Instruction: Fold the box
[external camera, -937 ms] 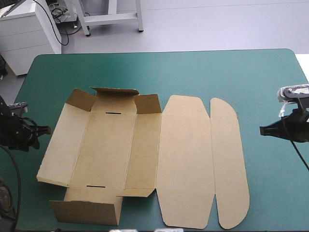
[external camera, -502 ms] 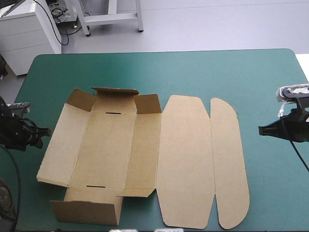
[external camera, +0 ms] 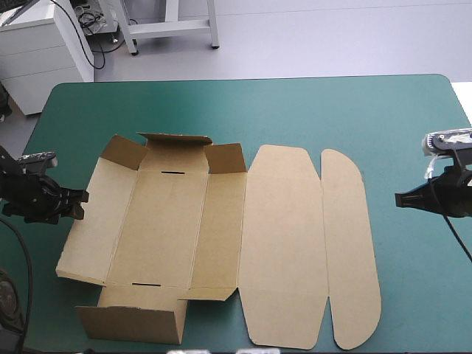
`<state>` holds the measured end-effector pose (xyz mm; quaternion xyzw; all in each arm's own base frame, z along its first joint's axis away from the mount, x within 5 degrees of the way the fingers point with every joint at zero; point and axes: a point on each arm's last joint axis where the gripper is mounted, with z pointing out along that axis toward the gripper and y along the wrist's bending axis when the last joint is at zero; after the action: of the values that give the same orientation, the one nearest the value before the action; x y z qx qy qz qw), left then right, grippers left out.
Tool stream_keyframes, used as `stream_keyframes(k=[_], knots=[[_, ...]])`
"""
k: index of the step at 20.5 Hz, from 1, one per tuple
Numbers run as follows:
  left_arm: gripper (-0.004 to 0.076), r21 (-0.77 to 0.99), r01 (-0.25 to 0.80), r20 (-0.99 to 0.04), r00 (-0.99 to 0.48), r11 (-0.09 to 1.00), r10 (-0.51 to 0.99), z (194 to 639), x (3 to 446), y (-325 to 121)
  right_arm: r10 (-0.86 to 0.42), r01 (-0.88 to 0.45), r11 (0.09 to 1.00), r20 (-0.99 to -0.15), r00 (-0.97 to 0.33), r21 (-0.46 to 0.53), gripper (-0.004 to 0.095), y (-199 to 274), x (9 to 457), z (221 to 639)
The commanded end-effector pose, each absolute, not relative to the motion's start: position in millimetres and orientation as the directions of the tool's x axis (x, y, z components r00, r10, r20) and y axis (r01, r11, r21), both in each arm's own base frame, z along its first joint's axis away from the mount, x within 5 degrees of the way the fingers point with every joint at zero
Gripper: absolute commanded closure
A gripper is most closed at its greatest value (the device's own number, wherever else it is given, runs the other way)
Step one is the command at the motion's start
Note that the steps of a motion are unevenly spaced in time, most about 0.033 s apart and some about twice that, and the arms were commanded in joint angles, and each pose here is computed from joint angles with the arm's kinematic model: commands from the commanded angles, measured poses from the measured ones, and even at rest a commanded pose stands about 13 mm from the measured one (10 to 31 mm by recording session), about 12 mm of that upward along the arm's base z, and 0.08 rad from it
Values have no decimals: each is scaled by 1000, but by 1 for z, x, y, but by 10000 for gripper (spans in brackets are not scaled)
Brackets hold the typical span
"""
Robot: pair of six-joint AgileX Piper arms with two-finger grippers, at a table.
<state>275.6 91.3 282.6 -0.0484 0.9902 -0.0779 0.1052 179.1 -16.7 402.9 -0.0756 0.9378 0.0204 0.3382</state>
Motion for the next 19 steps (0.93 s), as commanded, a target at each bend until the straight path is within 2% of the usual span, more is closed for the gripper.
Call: stream_keyframes(k=[1,5,9,15,19], knots=[[358,-200,-68,-217,-970,977,-112,289,277,88,-129,-154,988,-687,-715,-26,928,-16,178,414],[363,-297,-2,-129,-991,955,-42,267,271,79,-129,-155,988,-685,-717,-23,928,-16,178,414],[363,-362,-22,-74,-996,932,-53,253,264,71,-128,-159,987,-687,-715,-18,928,-16,178,414],[368,-462,18,-106,-994,887,-35,251,264,61,-126,-160,987,-688,-715,-14,928,-15,178,414],[454,-424,26,-96,-995,905,-16,249,262,65,-128,-162,987,-688,-714,-15,928,-15,178,414]])
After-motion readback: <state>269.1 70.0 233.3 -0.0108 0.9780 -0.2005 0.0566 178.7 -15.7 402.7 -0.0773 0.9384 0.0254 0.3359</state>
